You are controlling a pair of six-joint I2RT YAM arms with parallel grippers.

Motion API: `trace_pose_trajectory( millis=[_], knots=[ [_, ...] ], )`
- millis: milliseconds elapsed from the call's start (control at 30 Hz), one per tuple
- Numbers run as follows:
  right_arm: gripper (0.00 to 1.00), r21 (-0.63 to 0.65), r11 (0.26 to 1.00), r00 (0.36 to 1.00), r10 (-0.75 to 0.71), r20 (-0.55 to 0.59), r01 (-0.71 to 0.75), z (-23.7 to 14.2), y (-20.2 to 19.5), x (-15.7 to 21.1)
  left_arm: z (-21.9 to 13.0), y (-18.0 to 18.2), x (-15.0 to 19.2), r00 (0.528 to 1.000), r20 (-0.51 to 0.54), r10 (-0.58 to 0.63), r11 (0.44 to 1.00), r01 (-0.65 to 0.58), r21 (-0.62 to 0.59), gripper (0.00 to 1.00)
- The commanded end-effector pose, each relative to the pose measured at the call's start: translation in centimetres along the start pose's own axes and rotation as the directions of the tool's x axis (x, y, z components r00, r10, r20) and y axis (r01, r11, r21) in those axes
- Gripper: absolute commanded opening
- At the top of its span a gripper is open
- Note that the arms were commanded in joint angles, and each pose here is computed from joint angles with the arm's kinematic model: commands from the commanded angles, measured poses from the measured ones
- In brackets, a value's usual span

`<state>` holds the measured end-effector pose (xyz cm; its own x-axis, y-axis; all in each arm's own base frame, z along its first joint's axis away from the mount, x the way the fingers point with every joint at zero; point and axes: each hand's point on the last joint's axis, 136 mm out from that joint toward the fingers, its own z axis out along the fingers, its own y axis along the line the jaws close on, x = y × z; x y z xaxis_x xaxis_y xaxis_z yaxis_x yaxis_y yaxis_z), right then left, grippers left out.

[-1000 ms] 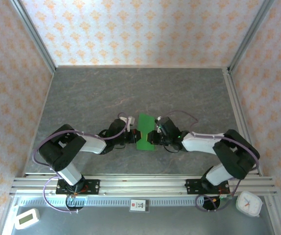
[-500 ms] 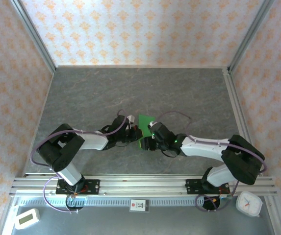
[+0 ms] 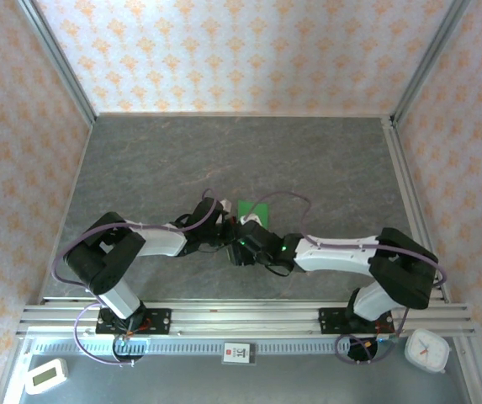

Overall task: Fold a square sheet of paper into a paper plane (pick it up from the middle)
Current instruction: Third fold the triangle at the center of the table.

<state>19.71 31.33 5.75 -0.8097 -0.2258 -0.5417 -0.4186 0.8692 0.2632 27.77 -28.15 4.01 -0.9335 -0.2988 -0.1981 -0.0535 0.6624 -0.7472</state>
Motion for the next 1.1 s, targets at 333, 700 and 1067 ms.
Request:
trace_pose_trajectory(
  millis=[333,700,1067],
  knots=[
    [0.46,0.095,0.995,1.0,-0.014,0.008,0.014,0.0,-1.3,0.0,0.4,0.0,0.1,1.0,-0.017,-0.008,1.0,0.008,-0.008,0.0],
    [0.0,0.083,0.996,1.0,-0.021,0.015,0.019,-0.6,-1.1,-0.3,0.4,0.1,0.1,1.0,-0.014,0.004,1.0,-0.004,-0.012,0.0],
    [0.0,0.032,0.996,0.995,-0.088,-0.038,0.089,0.2,-0.1,0.7,-1.4,0.6,-1.4,0.996,0.048,0.075,0.996,-0.072,-0.052,0.05]
  ],
)
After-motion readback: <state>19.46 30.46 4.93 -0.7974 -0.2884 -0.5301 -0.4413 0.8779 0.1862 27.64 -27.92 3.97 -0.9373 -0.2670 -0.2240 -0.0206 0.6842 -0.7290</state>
